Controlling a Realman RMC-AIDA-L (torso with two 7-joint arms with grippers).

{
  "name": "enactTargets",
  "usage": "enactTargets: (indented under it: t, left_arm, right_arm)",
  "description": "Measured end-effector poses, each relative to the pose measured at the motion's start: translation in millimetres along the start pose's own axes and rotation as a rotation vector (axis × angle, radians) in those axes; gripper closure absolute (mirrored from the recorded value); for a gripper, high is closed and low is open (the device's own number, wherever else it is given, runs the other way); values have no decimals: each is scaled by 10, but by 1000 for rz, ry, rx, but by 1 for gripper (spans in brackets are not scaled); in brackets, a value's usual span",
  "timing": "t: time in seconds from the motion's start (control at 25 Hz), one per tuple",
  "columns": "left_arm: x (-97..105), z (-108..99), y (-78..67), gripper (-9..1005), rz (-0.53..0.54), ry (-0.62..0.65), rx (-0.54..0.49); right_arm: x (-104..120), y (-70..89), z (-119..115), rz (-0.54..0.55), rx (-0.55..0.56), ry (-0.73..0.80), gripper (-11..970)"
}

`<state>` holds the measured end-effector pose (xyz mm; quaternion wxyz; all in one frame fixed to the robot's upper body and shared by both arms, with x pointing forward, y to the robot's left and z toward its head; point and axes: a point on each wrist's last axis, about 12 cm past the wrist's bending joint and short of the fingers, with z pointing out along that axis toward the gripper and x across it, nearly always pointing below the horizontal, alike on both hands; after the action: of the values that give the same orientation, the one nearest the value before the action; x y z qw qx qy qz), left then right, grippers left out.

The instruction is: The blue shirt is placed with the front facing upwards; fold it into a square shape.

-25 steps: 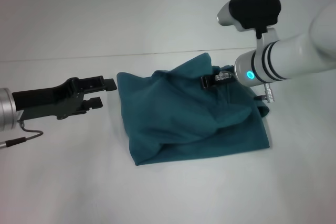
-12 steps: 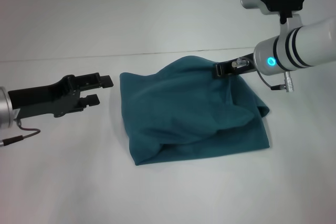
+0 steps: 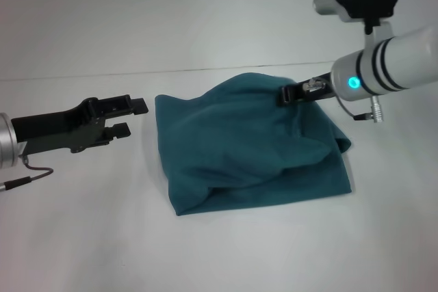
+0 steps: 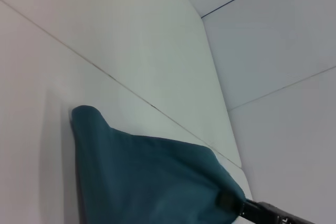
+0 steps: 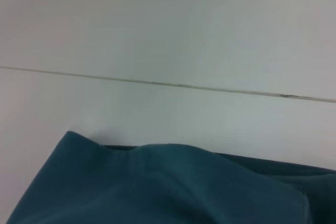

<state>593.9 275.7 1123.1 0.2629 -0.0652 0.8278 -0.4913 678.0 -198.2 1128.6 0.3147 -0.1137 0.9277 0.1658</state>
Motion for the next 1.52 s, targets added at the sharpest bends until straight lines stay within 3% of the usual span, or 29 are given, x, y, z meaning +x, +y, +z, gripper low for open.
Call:
enactTargets:
  t: [0.12, 0.24, 0.48, 0.68, 1.0, 1.52]
  left_arm:
    - [6, -1, 2, 243, -1, 1, 1]
    - [10, -6, -1, 243, -5, -1, 9]
    - [11, -9, 1, 243, -8, -5, 12]
    - [12, -5, 0, 243, -8, -7, 12]
    - [15, -3, 7, 244, -8, -11, 10]
    - [32, 13, 36, 244, -12, -16, 3]
  right_arm:
    - [-22, -82, -46, 36, 12, 3, 940]
    - [-38, -161, -104, 51, 16, 22, 765]
    - [-25, -286, -250, 90, -6, 110, 564]
    - [56, -380, -396, 141, -62, 189, 318]
    - [157, -492, -446, 211, -77, 185, 295]
    - [275, -233, -78, 221, -60, 110, 300]
